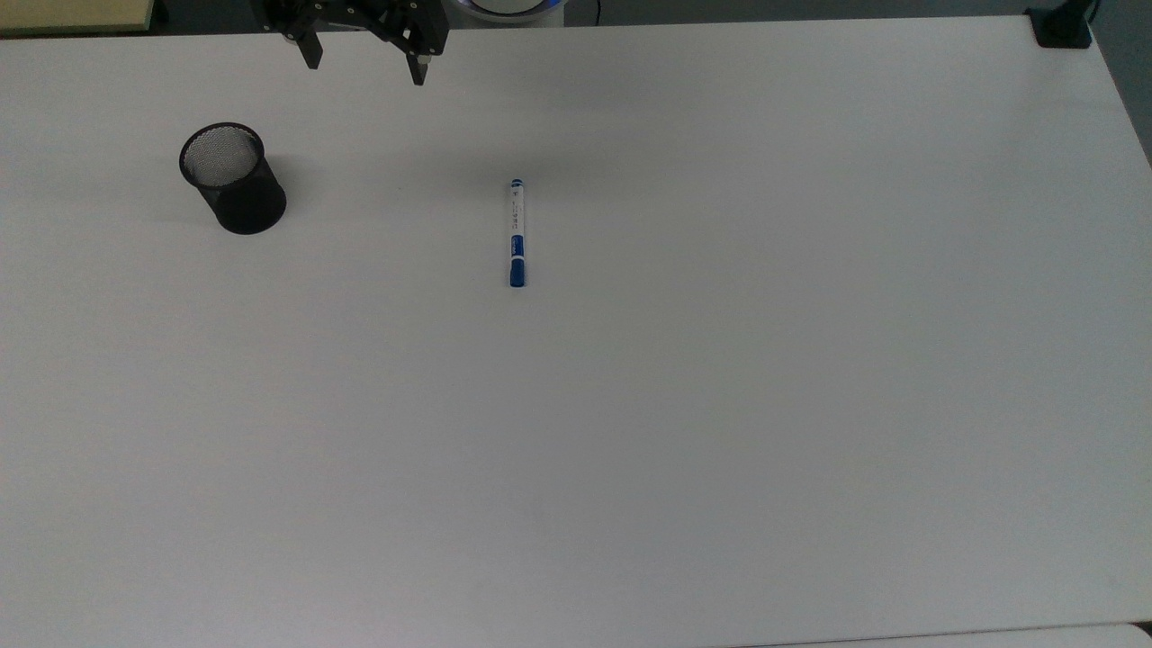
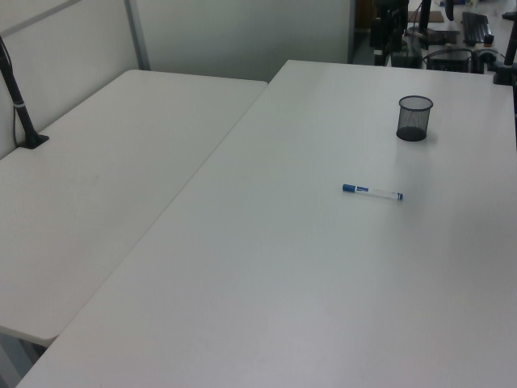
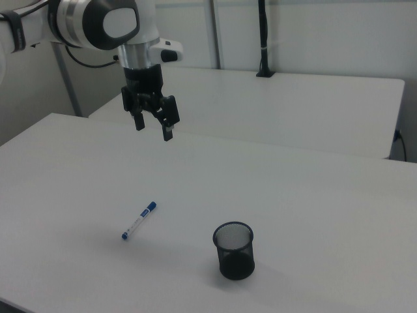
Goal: Insert the marker
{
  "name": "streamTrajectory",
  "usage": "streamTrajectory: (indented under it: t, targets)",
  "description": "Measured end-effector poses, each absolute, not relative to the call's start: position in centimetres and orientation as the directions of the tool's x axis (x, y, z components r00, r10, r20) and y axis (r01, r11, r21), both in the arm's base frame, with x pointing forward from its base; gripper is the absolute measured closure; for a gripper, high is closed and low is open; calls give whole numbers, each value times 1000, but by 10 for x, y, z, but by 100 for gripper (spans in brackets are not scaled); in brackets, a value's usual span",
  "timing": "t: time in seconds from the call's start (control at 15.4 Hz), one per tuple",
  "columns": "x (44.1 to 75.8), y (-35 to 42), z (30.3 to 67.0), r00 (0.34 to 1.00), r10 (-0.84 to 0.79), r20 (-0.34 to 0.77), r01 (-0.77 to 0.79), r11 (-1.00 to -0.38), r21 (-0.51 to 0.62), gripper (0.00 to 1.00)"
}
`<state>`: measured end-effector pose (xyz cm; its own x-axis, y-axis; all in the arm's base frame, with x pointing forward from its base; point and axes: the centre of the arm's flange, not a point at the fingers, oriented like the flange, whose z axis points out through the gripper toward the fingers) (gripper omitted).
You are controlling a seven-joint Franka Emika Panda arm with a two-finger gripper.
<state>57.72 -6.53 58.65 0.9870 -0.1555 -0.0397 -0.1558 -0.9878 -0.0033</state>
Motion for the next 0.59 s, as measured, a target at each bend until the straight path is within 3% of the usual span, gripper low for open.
streamTrajectory:
  t: [0.59]
  targets:
    - [580,-61,580,988,-149,-51,-149,-989,-3,0]
